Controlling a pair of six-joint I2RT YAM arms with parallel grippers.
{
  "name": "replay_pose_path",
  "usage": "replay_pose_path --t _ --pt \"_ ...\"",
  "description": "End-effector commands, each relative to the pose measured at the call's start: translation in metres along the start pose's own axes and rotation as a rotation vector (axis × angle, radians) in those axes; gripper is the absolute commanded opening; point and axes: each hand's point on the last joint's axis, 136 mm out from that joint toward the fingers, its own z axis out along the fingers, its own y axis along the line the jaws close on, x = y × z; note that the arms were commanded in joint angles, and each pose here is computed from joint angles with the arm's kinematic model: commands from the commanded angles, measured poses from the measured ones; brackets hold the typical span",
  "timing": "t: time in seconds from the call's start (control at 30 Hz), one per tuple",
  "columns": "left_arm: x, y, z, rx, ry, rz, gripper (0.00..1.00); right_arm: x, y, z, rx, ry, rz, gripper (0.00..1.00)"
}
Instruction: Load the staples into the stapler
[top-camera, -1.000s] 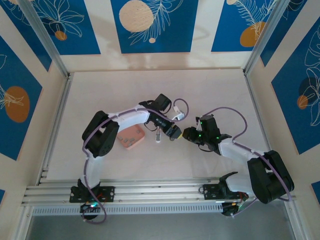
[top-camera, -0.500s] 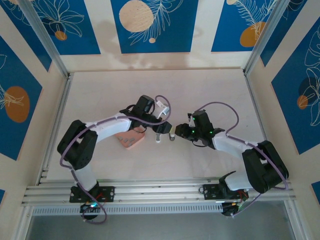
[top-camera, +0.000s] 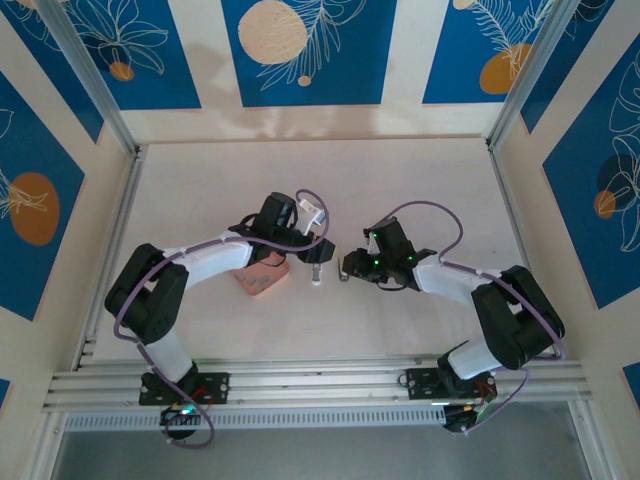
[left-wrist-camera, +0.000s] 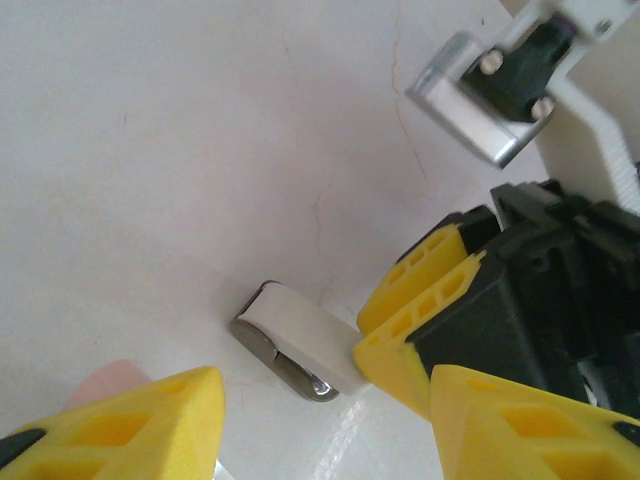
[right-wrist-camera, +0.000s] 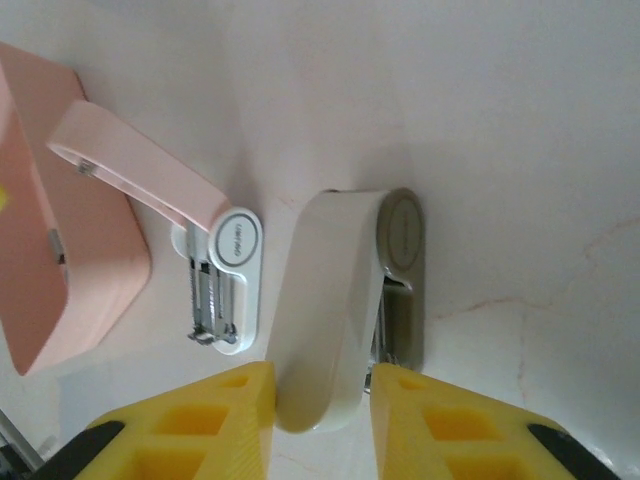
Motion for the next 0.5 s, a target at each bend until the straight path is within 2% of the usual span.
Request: replay_pose_path --t 0.0,0.47 --pt "-0.009 -0.001 -0.008 0.004 -0.039 0.003 0.56 0.011 -0.011 0.006 0.046 0.042 0.009 0.30" --pt "-0.007 0.002 -0.009 -0.008 -0.037 0.000 0.56 0.034 -0.046 0.015 0.184 0.114 0.073 0.20"
